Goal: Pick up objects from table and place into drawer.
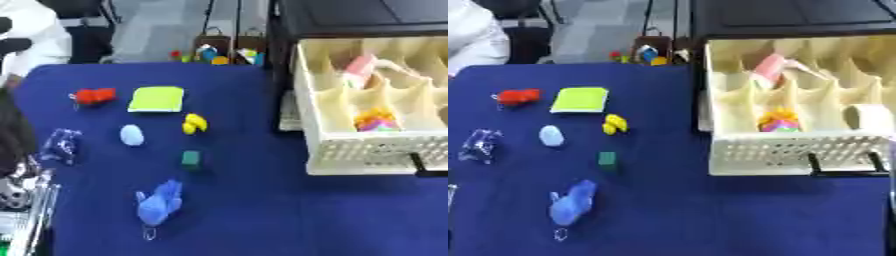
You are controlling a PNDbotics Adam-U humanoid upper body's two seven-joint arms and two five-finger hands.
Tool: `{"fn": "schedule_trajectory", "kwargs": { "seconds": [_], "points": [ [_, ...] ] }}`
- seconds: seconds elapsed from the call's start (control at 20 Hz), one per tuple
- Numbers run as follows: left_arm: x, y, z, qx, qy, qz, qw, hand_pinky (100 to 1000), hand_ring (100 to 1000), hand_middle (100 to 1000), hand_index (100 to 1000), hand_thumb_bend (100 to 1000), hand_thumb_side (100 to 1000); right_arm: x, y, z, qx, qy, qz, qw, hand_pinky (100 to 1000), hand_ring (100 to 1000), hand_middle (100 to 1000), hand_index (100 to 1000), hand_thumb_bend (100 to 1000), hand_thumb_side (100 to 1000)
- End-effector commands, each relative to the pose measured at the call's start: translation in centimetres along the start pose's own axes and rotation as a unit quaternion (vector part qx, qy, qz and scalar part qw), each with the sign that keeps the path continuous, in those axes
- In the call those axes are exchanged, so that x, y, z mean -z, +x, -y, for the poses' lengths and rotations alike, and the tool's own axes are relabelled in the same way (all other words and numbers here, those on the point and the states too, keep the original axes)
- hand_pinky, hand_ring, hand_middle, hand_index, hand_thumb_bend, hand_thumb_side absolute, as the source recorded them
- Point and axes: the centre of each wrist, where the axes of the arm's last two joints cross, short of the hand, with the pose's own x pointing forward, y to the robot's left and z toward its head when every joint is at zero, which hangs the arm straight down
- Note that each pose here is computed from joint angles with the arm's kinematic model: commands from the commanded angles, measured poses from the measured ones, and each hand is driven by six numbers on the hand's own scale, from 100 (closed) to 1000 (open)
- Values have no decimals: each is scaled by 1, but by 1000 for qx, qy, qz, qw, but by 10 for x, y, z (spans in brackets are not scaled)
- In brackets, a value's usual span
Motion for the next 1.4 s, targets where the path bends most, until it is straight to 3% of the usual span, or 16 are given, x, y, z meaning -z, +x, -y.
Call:
{"fn": "schedule_trajectory", "kwargs": {
  "seconds": [0.05, 0.9, 1.0, 1.1, 1.4],
  "points": [
    [7, 4, 1, -3, -1, 14, 1000, 597, 683, 668, 851, 629, 935, 6, 1, 0, 11, -11, 13, 1000, 592, 653, 654, 756, 100, 1000],
    [8, 4, -5, 14, -15, 11, 1000, 590, 689, 680, 855, 629, 943, 6, 1, 0, 13, -9, 13, 1000, 593, 653, 654, 757, 100, 1000],
    [8, 3, -18, 55, -34, 1, 998, 585, 699, 702, 861, 644, 954, 5, 1, 0, 12, -7, 13, 1000, 593, 654, 654, 757, 100, 1000],
    [13, 3, -33, 117, -64, -8, 991, 576, 701, 732, 869, 597, 949, 5, 1, 1, 12, -4, 13, 1000, 593, 654, 654, 757, 100, 1000],
    [38, 10, -72, 307, -156, -50, 937, 590, 718, 757, 895, 657, 976, 4, 1, 1, 13, -1, 12, 1000, 593, 654, 654, 757, 100, 1000]
  ]
}}
